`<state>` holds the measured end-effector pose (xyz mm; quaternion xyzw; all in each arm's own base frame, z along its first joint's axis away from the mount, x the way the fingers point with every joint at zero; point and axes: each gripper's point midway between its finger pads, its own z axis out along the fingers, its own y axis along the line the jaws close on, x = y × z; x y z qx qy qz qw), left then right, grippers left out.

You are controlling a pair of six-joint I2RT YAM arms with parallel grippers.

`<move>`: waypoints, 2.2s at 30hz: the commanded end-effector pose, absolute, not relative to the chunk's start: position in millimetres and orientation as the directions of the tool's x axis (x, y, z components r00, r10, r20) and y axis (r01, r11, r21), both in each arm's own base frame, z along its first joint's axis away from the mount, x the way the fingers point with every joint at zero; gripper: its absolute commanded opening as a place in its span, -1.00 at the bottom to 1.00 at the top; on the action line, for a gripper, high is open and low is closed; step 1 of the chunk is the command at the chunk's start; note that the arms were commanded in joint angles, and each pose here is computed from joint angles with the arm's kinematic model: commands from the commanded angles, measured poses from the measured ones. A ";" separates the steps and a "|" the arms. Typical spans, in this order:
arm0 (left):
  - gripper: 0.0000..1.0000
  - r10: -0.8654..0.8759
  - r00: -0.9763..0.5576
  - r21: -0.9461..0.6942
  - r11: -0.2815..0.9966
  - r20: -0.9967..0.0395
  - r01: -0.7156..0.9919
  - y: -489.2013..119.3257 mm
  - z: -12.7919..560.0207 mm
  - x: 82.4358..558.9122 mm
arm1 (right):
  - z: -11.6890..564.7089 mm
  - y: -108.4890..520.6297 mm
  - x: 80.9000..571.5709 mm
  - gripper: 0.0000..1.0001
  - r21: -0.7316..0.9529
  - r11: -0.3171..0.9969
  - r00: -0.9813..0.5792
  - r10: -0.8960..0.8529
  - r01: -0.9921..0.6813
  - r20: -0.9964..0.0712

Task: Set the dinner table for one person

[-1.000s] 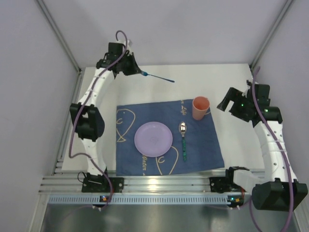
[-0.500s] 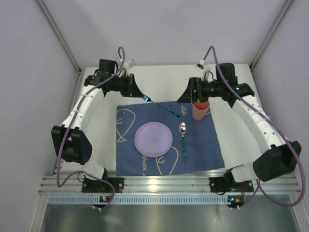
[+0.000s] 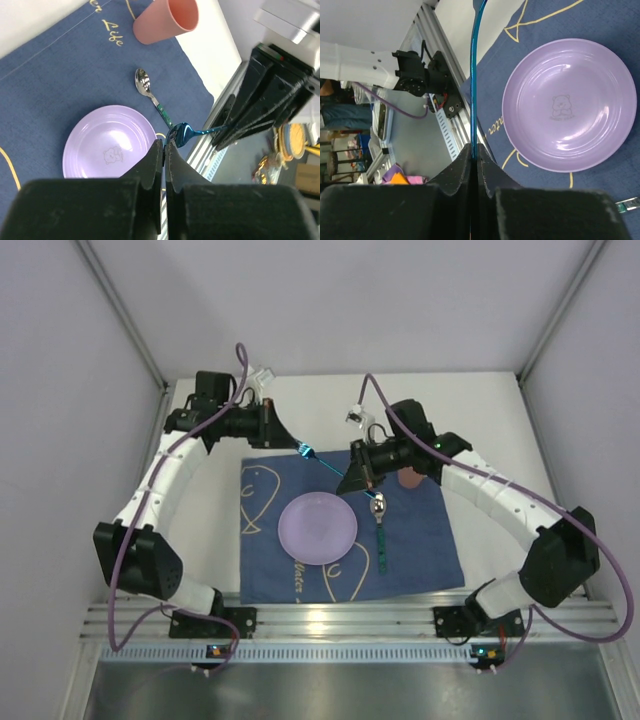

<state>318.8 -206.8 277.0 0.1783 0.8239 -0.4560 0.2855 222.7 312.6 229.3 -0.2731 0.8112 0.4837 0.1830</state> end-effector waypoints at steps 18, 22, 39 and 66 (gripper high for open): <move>0.93 -0.741 -0.563 -0.924 0.360 -0.366 0.127 -190.0 313.7 330.6 | 274.5 327.9 258.2 -1.00 0.646 0.416 -0.731 -0.071 -0.640 -0.679; 0.96 -0.778 -0.456 -0.901 0.376 -0.433 0.215 -176.7 345.9 327.8 | 271.9 332.9 262.3 -1.00 0.667 0.414 -0.751 -0.065 -0.620 -0.657; 0.88 -0.708 -0.567 -0.907 0.327 -0.422 0.266 -219.0 334.9 341.2 | 311.5 365.6 271.8 -1.00 0.829 0.155 -0.829 0.087 -0.537 -0.553; -0.82 -0.335 -0.800 -0.783 0.570 -0.498 0.249 -205.3 246.3 345.9 | 314.4 331.0 298.3 0.99 0.685 0.436 -0.729 0.091 -0.583 -0.678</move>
